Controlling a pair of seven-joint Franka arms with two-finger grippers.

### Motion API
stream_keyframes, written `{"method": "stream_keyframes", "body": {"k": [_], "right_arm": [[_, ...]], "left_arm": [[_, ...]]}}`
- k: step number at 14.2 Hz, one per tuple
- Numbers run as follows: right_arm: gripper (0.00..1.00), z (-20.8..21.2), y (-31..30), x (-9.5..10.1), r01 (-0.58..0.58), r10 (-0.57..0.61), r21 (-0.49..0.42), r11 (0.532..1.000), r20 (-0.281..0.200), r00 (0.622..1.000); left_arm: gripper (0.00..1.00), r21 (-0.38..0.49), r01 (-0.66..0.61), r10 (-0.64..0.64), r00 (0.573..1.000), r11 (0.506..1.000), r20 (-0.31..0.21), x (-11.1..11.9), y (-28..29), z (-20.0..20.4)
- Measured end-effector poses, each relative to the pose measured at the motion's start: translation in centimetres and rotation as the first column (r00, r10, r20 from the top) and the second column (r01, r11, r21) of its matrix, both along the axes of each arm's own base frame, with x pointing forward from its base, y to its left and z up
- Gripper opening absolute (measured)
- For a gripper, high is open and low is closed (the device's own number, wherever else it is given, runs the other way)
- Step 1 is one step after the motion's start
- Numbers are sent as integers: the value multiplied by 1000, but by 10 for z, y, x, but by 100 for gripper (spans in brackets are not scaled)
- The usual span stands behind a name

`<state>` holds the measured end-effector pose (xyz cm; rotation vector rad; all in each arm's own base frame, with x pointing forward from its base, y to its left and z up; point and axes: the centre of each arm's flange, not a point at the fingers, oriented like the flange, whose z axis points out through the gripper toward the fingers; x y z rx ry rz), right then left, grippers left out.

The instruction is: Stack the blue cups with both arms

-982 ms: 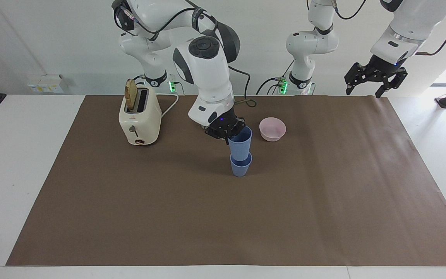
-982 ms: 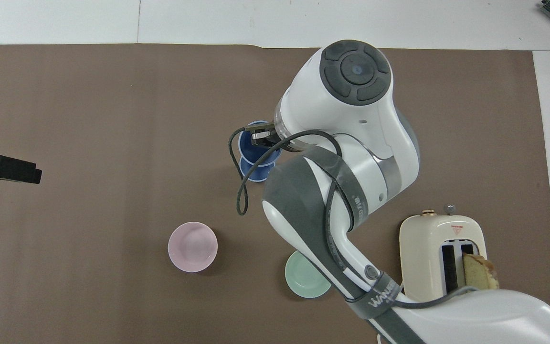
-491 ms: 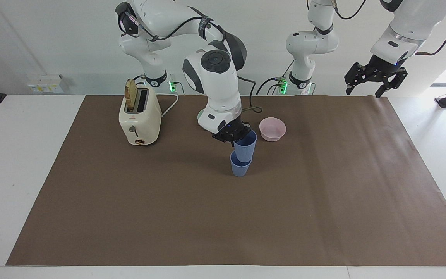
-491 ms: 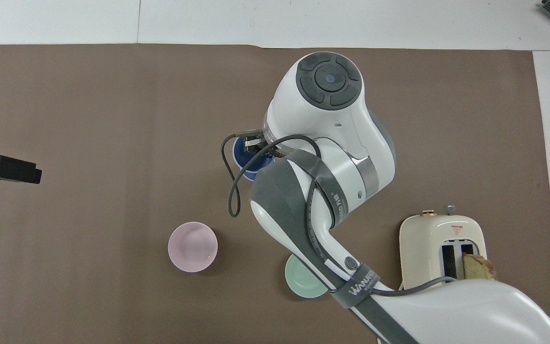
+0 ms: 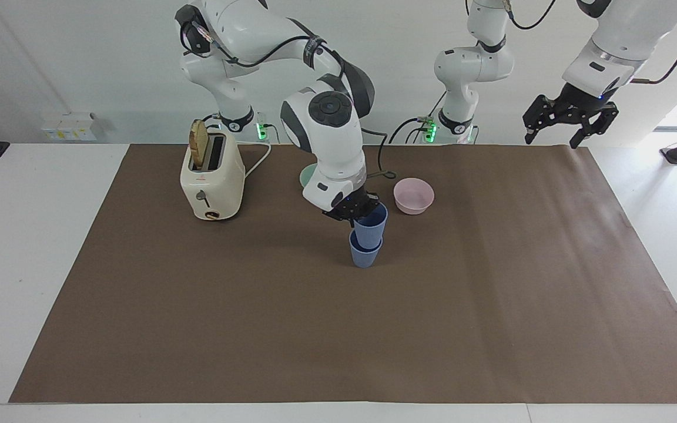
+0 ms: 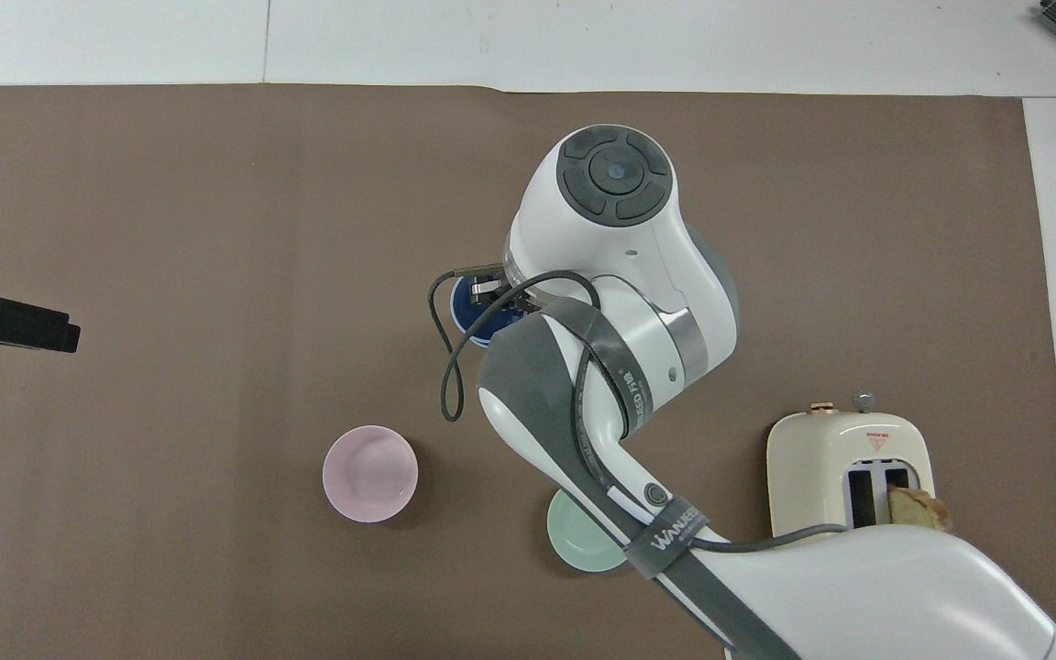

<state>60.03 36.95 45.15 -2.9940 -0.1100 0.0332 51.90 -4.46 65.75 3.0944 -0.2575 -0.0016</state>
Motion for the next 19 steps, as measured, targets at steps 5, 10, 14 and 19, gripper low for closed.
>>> {"method": "stream_keyframes", "body": {"k": [5, 10, 14, 19], "right_arm": [[4, -8, -1, 0, 1, -1, -5, 1000, -8, 1000], [9, -21, -2, 2, 6, -6, -5, 1000, -9, 1000], [53, -21, -3, 3, 9, -9, -3, 1000, -5, 1000], [100, -14, -14, 10, 28, -28, -1, 1000, 6, 1000]], "left_arm": [[100, 0, 0, 0, 1000, 1000, 0, 0, 0, 0], [100, 0, 0, 0, 1000, 1000, 0, 0, 0, 0], [100, 0, 0, 0, 1000, 1000, 0, 0, 0, 0], [100, 0, 0, 0, 1000, 1000, 0, 0, 0, 0]]}}
